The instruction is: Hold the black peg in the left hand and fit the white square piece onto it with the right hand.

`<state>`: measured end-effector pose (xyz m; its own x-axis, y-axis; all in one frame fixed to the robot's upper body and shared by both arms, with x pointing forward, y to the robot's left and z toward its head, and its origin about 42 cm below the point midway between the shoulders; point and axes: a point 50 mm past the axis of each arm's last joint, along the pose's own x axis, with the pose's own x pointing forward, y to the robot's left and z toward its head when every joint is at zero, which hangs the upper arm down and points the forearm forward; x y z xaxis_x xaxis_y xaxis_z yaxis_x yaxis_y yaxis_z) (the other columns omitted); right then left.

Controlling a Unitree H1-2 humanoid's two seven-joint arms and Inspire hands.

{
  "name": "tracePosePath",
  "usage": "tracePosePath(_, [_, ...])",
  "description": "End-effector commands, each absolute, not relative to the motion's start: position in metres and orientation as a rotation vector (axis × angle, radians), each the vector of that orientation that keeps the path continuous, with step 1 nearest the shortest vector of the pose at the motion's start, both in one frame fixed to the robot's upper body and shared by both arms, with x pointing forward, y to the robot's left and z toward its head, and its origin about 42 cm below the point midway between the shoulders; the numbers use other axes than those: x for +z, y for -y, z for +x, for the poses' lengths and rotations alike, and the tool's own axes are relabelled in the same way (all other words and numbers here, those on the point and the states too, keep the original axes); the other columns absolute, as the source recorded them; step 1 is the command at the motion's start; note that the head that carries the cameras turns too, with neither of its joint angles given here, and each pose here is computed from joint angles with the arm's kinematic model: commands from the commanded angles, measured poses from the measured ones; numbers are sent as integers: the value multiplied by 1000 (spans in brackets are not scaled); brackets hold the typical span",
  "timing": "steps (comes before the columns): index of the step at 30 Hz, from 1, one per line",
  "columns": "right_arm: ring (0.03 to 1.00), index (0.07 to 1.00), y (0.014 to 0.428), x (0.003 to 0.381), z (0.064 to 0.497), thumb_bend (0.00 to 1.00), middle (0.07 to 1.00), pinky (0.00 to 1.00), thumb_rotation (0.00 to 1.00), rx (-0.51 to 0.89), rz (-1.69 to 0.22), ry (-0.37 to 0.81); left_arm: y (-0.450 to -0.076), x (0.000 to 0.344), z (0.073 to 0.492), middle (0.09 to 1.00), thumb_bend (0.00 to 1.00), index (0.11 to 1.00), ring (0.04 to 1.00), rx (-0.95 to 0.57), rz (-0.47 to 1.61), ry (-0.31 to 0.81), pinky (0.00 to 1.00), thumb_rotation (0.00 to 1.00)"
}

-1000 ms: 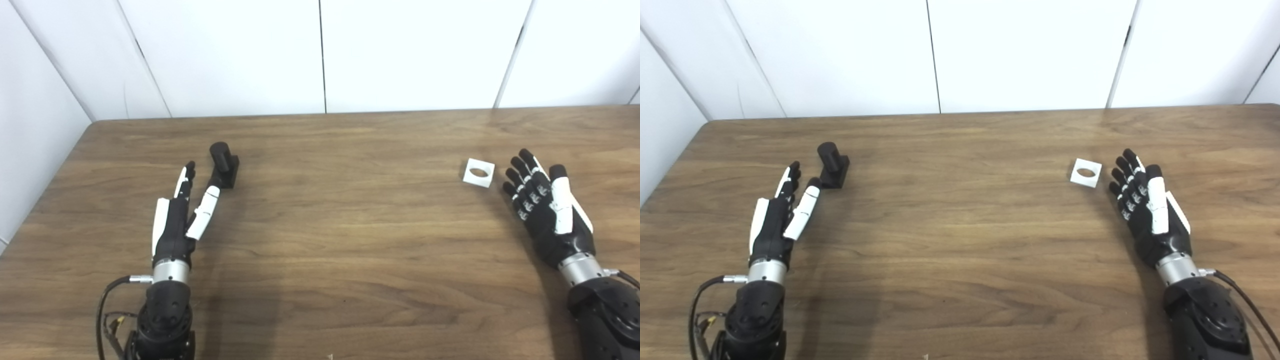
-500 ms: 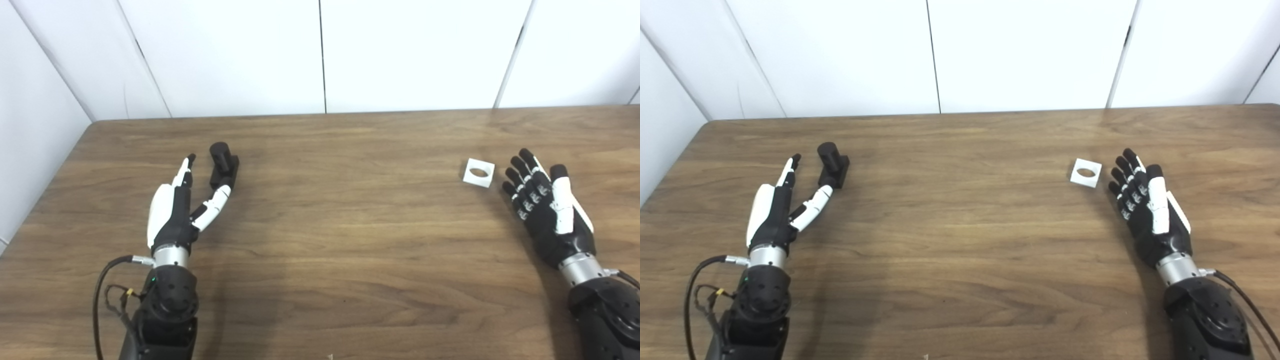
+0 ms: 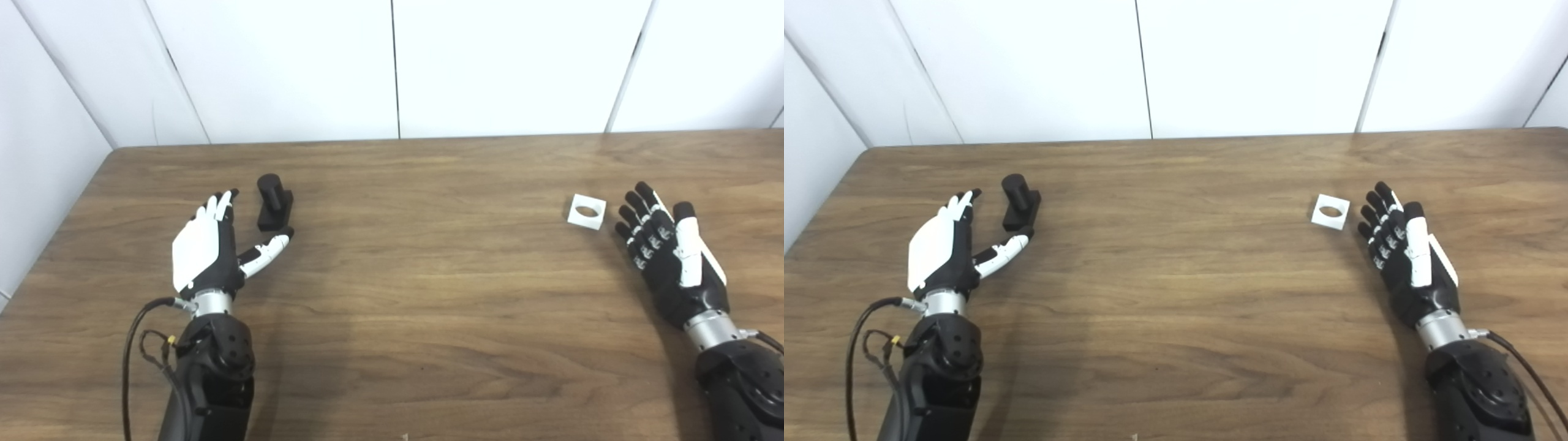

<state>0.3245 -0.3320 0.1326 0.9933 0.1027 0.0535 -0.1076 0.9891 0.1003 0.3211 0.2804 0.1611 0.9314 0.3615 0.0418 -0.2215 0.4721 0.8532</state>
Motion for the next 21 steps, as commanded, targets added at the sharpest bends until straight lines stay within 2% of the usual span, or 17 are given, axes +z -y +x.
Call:
tracePosePath(1, [1000, 1000, 329, 124, 322, 626, 1000, 1000, 989, 112, 120, 51, -282, 181, 335, 1000, 703, 928, 1000, 404, 1074, -94, 1000, 585])
tracePosePath(14, [1000, 1000, 326, 121, 319, 611, 1000, 1000, 1000, 107, 116, 43, -280, 189, 356, 1000, 722, 908, 1000, 413, 1132, -135, 1000, 558])
tracePosePath(21, [1000, 1000, 325, 119, 316, 610, 1000, 1000, 1000, 103, 123, 37, -278, 189, 368, 1000, 750, 903, 1000, 418, 1162, -159, 1000, 595])
